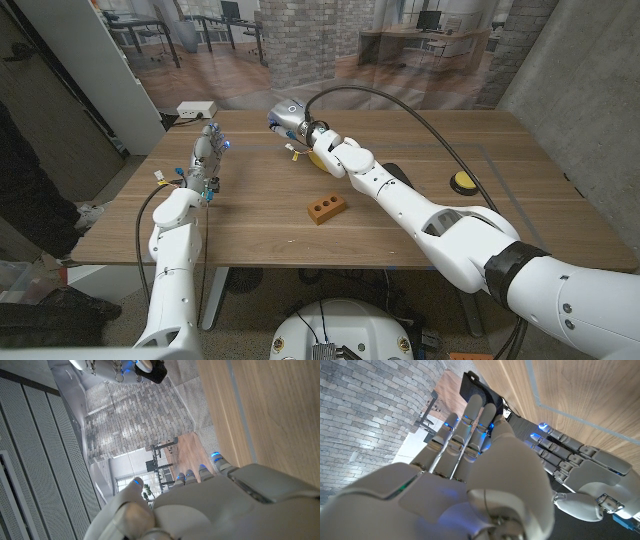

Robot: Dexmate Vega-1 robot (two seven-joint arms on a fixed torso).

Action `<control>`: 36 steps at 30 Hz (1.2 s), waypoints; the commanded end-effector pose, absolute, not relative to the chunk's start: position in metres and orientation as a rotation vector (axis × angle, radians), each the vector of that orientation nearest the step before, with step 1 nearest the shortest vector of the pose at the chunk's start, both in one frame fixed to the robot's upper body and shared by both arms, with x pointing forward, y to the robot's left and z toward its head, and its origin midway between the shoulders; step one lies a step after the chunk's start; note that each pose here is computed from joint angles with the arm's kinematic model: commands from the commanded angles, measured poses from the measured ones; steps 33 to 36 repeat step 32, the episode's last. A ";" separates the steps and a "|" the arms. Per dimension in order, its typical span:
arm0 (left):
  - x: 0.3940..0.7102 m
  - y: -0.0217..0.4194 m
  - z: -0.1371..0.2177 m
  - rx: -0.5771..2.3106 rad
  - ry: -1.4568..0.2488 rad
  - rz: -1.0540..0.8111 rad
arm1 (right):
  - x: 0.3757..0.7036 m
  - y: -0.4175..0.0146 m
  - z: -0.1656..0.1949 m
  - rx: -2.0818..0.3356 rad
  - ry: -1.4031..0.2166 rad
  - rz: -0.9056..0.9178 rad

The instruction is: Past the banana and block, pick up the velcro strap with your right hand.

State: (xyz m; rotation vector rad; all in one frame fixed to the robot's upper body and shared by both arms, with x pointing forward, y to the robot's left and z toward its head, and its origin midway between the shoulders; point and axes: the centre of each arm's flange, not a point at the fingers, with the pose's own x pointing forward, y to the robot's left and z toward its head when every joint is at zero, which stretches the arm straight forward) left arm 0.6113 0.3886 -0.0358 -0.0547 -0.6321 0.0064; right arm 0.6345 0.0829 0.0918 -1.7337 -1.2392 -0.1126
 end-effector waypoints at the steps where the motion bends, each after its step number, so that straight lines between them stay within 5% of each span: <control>1: 0.611 0.398 -0.035 -0.047 -0.629 -0.007 | 0.629 0.083 0.099 -1.712 -1.260 -0.159; 36: 0.631 0.431 -0.036 -0.016 -0.588 -0.126 | 0.627 0.099 0.090 -1.744 -1.185 -0.258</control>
